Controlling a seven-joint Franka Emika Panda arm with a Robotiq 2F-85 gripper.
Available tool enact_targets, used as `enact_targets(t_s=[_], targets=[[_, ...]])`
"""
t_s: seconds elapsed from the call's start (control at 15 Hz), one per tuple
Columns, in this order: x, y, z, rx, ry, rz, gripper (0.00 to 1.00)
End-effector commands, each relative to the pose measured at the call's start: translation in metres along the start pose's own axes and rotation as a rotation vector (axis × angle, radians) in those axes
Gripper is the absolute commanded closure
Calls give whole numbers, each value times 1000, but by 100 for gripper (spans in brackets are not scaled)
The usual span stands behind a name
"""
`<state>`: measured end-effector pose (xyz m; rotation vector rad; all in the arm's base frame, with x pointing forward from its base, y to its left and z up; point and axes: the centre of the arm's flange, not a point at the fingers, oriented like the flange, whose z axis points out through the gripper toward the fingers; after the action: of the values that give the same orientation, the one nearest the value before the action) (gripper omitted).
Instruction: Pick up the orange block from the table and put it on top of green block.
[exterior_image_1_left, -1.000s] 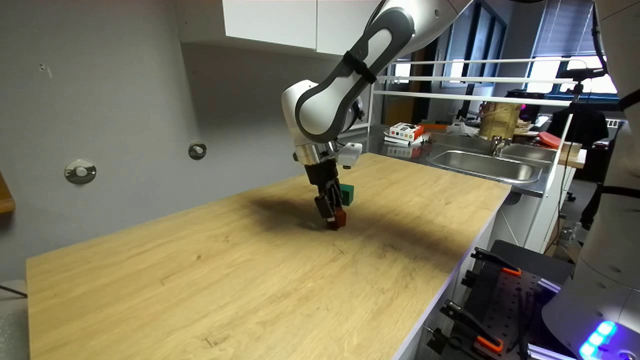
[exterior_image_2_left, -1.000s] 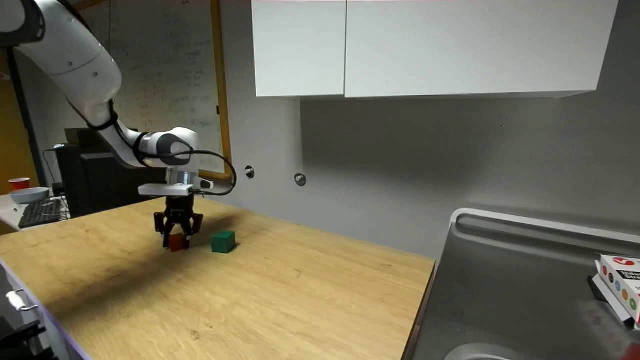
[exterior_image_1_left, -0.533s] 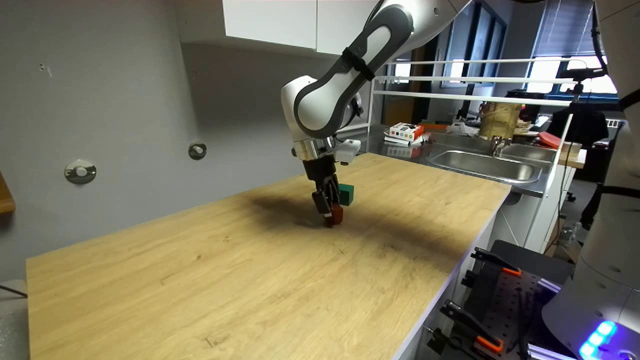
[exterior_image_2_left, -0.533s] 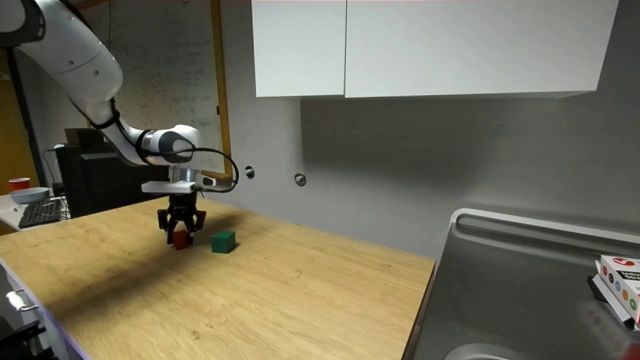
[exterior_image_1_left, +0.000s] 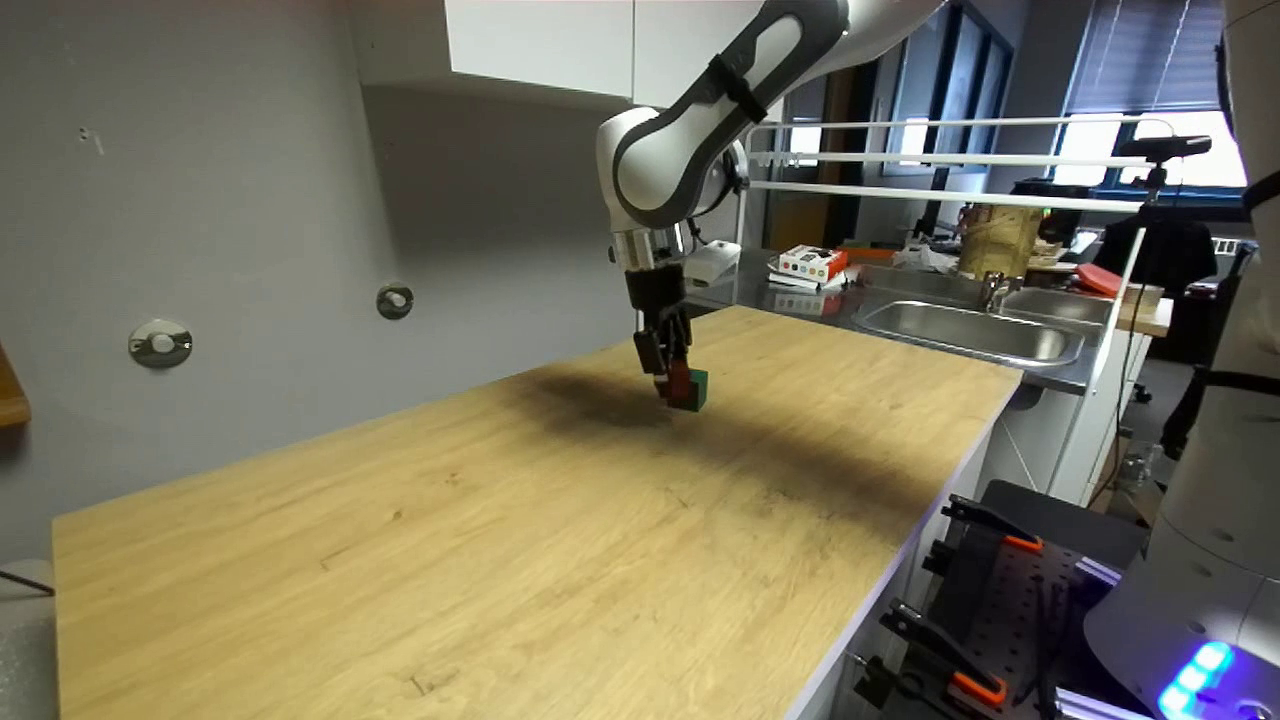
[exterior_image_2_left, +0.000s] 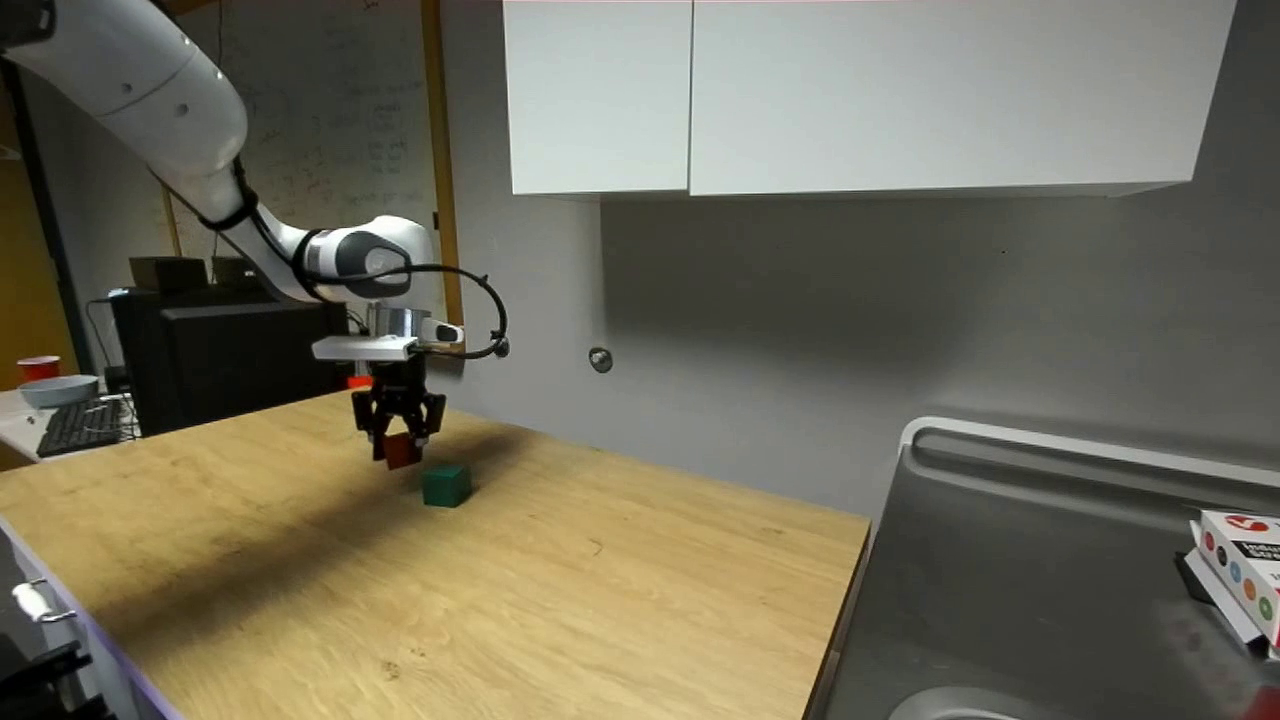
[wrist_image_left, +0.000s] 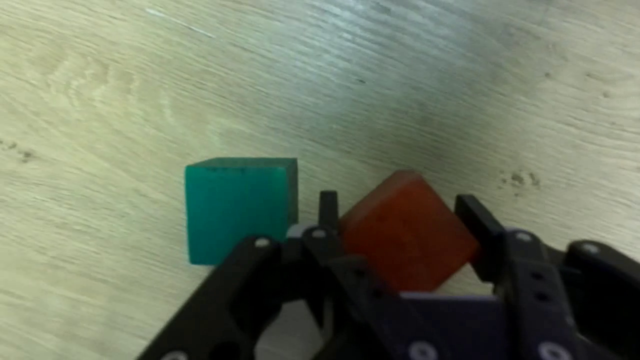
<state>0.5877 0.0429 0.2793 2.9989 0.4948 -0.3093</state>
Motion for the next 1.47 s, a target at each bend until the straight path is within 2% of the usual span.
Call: enact_targets(t_s=[0.0,0.27,0.67,1.33,1.4], targets=[[-14,27,-30,17,55,38,65],[-21,53,-41,21,77,89,65],[-24,84,-24,41,50,146,65],[-4,79,-5,65,17,135,65],[-2,79,-4,68,13,139,52]])
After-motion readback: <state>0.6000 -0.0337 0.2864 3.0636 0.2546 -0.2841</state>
